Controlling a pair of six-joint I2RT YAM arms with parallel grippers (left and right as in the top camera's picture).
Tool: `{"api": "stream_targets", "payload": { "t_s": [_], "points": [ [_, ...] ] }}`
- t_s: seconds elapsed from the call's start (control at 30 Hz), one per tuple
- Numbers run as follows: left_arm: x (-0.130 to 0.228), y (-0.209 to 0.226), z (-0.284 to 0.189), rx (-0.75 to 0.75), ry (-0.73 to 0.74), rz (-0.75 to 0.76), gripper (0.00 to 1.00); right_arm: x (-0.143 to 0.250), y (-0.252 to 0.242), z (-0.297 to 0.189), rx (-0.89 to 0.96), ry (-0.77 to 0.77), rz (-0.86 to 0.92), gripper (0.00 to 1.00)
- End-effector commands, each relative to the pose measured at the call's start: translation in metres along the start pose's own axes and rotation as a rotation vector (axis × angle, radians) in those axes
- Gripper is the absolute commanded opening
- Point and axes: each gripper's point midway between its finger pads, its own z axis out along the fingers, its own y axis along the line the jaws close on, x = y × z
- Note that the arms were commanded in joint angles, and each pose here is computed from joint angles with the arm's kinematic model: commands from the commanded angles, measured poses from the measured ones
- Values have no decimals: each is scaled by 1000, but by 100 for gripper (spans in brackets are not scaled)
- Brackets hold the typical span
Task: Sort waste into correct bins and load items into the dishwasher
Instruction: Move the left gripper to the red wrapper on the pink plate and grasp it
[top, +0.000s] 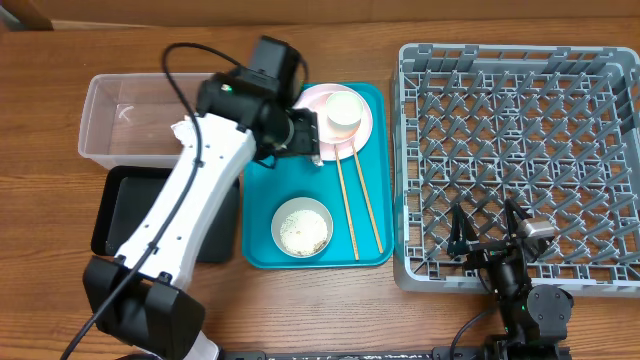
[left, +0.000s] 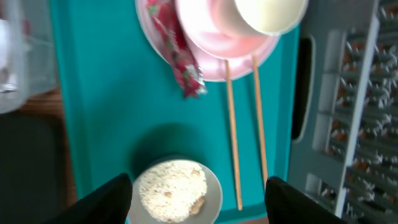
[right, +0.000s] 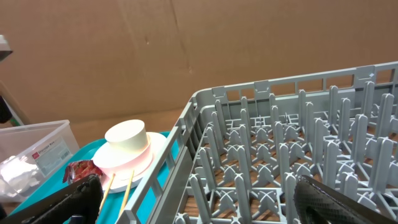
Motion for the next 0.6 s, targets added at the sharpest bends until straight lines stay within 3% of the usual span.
{"api": "stream_targets", "payload": {
  "t_s": [0.0, 0.57],
  "points": [
    [9, -20, 0, 20, 10, 62, 72, 1, -1, 0, 2, -8, -6, 100],
    [22, -30, 2, -17, 19, 67, 72, 1, -1, 0, 2, -8, -7, 100]
  ]
}}
